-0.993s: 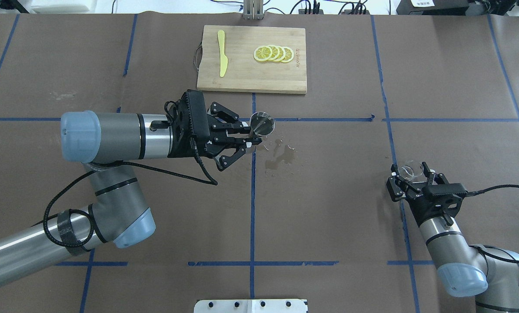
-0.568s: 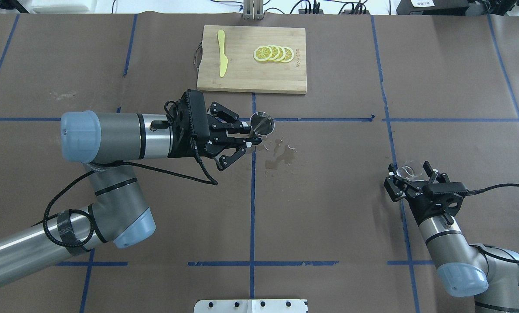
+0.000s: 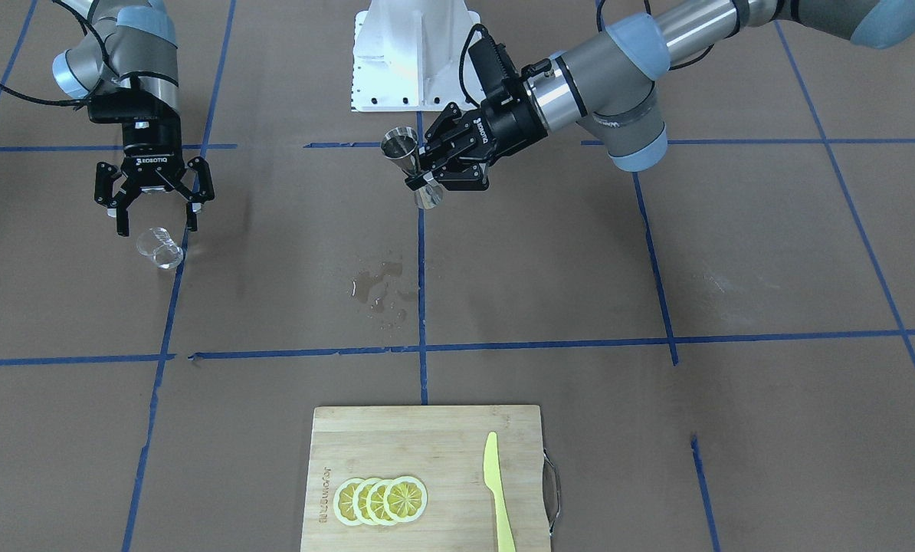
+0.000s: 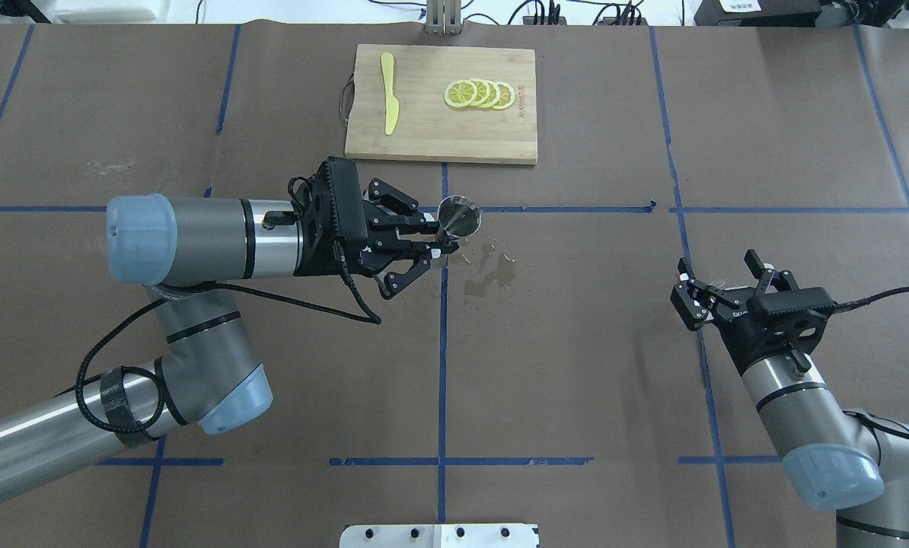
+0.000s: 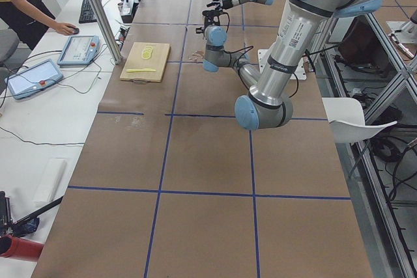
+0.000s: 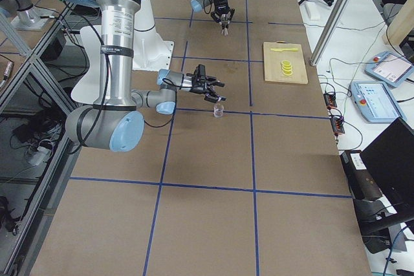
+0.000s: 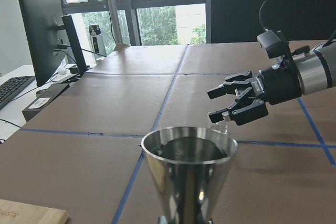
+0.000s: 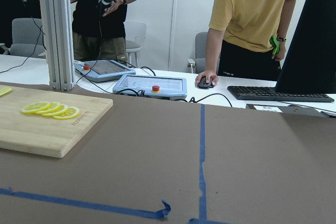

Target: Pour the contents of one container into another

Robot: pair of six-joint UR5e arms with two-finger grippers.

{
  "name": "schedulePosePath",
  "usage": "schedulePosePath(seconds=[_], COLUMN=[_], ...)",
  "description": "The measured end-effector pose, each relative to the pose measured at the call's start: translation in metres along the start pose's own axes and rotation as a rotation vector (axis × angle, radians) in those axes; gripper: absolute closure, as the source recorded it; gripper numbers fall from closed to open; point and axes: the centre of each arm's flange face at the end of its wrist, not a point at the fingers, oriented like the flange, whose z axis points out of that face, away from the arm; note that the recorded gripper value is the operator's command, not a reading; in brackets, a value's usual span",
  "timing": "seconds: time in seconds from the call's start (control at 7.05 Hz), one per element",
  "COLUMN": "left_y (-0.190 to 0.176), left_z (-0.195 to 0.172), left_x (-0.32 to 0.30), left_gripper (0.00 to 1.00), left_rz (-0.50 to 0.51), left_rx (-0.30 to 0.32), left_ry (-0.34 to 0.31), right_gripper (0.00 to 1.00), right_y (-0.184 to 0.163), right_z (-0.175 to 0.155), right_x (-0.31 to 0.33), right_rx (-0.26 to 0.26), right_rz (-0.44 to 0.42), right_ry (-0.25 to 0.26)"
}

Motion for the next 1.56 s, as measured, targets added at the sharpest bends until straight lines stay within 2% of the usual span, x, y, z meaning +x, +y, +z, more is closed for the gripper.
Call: schedulePosePath(seconds=[0.14, 0.28, 0.57, 0.71, 0.85, 1.28, 1.56], left_y=[0.000, -0.001, -0.002, -0.002, -0.002, -0.002, -0.003], left_z=[0.000, -0.001, -0.001, -0.001, -0.001, -0.001, -0.003], left_x=[0.000, 0.000, 0.000, 0.000, 0.000, -0.003, -0.005], left_gripper=[1.00, 1.00, 1.00, 1.00, 1.00, 1.00, 1.00], left_rz=[-0.001, -0.001, -0.003, -0.002, -0.001, 0.002, 0.008], left_rx=[0.000, 0.001, 0.003, 0.003, 0.003, 0.002, 0.003], left_ry=[-0.001, -0.001, -0.001, -0.001, -0.001, -0.006, -0.011], right_gripper=[0.00, 0.00, 0.00, 0.00, 0.00, 0.00, 0.00], right_y=[-0.021, -0.046, -0.086, -0.101, -0.110, -0.123, -0.143], right_z=[0.019, 0.045, 0.089, 0.104, 0.114, 0.125, 0.113], right_x=[0.017, 0.045, 0.112, 0.152, 0.192, 0.331, 0.405], right_rx=[-0.042, -0.118, -0.325, -0.446, -0.556, -0.885, -1.070], right_rz=[-0.028, -0.068, -0.156, -0.206, -0.223, -0.085, -0.080], right_ry=[0.002, 0.007, 0.046, 0.054, 0.042, 0.006, 0.002])
